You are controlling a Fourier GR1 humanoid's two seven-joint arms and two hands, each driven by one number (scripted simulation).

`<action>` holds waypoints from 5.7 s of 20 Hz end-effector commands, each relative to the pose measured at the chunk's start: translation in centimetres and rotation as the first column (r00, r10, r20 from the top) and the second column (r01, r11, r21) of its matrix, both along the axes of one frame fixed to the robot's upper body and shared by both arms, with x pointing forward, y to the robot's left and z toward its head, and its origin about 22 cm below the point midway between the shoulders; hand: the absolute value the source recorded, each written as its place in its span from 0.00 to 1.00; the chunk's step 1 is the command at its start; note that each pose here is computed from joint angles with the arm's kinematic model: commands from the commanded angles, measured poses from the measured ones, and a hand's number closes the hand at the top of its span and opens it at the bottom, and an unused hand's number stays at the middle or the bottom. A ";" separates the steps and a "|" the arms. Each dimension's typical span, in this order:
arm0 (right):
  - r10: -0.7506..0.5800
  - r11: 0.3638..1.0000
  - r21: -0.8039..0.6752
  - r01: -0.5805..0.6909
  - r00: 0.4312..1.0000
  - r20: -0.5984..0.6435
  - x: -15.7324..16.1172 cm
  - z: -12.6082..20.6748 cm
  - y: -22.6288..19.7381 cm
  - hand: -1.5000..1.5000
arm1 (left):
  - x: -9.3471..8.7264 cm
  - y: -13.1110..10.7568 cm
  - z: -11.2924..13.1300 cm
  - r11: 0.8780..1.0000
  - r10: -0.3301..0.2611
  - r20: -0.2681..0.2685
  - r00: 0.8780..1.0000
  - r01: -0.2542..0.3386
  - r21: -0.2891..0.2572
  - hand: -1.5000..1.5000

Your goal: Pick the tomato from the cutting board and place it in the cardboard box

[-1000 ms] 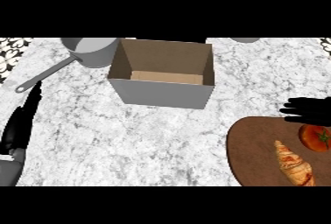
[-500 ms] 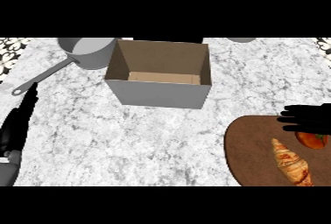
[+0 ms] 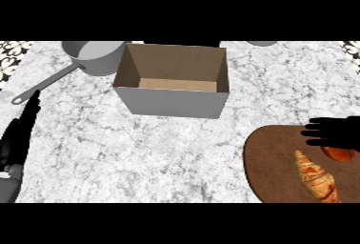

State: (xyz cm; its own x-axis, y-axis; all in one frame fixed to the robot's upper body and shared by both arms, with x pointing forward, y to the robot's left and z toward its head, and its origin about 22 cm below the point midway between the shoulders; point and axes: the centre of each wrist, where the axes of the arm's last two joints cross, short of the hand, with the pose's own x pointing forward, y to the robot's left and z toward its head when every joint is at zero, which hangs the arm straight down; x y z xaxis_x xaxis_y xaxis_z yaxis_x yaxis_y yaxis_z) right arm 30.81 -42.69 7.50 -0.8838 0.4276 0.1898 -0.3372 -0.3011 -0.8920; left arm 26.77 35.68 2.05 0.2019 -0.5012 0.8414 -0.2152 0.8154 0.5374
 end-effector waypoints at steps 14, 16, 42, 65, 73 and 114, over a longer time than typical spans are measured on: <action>-0.394 0.888 0.283 0.363 0.917 0.060 0.7 -5.5 4.9 1.00 | -0.4 0.4 -0.1 0.999 0.032 -0.005 0.999 -0.032 0.005 0.50; -0.672 0.718 0.218 0.661 0.740 -0.031 -2.3 -8.6 1.4 1.00 | -1.7 2.0 -1.0 0.996 0.090 -0.042 0.995 -0.089 0.021 0.50; -0.994 0.045 0.675 0.737 0.098 -0.040 3.0 -2.3 21.9 1.00 | -2.3 2.2 -1.1 0.996 0.091 -0.048 0.995 -0.090 0.028 0.50; -0.953 -0.300 0.634 0.712 -0.199 -0.228 10.9 10.2 39.7 1.00 | 1.1 -1.6 0.3 0.999 -0.034 0.004 0.999 0.034 0.002 0.50; -0.885 -0.459 0.509 0.728 -0.328 -0.330 13.1 7.1 37.2 0.00 | 1.6 -2.6 -0.5 0.999 -0.042 0.009 0.999 0.042 0.010 0.50; -0.797 -0.584 0.690 0.428 -0.143 -0.586 -2.3 2.7 28.6 0.00 | -3.5 2.1 -2.3 0.995 0.100 -0.047 0.994 -0.100 0.010 0.50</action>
State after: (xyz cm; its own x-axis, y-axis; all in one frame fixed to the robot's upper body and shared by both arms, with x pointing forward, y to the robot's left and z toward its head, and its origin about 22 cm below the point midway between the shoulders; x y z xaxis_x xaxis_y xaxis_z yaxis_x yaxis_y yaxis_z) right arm 32.83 -12.45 10.27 0.1040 0.4102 0.9060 0.7548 0.5607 -0.3405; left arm 23.83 38.12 0.59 0.2841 -0.4850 0.8271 -0.2687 0.7878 0.5543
